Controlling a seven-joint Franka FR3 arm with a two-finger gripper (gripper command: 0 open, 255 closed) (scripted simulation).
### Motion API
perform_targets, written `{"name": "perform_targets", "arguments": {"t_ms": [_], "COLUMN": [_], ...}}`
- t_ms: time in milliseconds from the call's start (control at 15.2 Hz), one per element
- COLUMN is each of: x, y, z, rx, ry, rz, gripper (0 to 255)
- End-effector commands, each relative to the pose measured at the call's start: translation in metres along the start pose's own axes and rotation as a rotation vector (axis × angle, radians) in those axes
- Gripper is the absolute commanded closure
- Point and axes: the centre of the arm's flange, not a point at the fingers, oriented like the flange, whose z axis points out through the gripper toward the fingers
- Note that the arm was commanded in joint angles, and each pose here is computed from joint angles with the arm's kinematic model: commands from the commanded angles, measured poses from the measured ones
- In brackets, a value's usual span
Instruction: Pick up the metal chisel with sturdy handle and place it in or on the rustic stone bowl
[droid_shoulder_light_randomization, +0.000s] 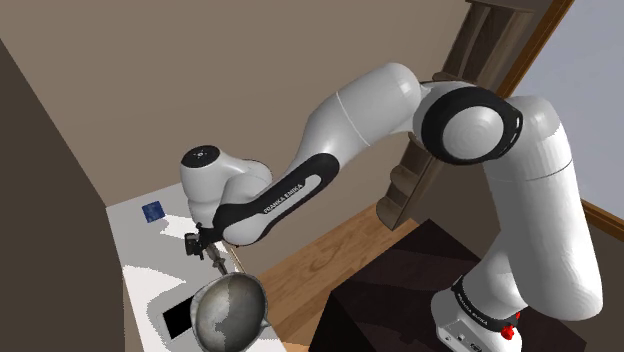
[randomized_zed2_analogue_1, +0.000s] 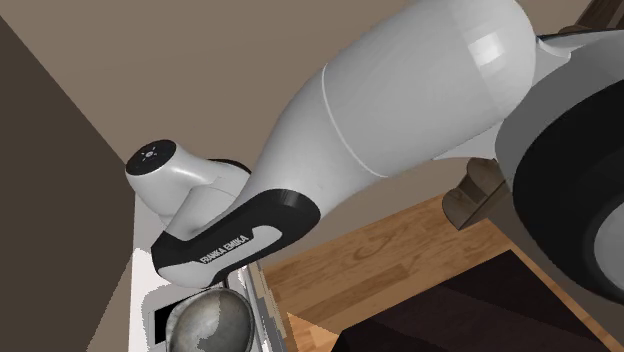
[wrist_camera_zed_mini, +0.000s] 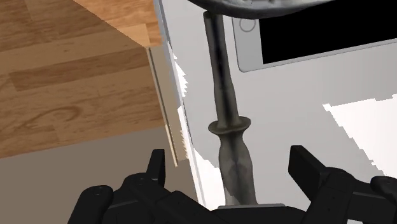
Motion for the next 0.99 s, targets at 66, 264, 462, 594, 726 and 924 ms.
{"name": "perform_targets", "arguments": {"t_ms": [66, 264, 462, 594, 726, 924], "x": [0.002, 0.002, 0.002, 0.002, 0.002, 0.002], "y": [-0.009, -0.009, -0.009, -0.009, -0.009, -0.009], "z": [0.017, 0.033, 0.047, 0.047, 0.047, 0.047], "rx": [-0.002, -0.002, -0.002, -0.002, -0.002, -0.002], "ry": [0.000, 0.000, 0.000, 0.000, 0.000, 0.000], "rz": [0.000, 0.000, 0.000, 0.000, 0.000, 0.000], "gripper": [0, 0, 0, 0, 0, 0]}}
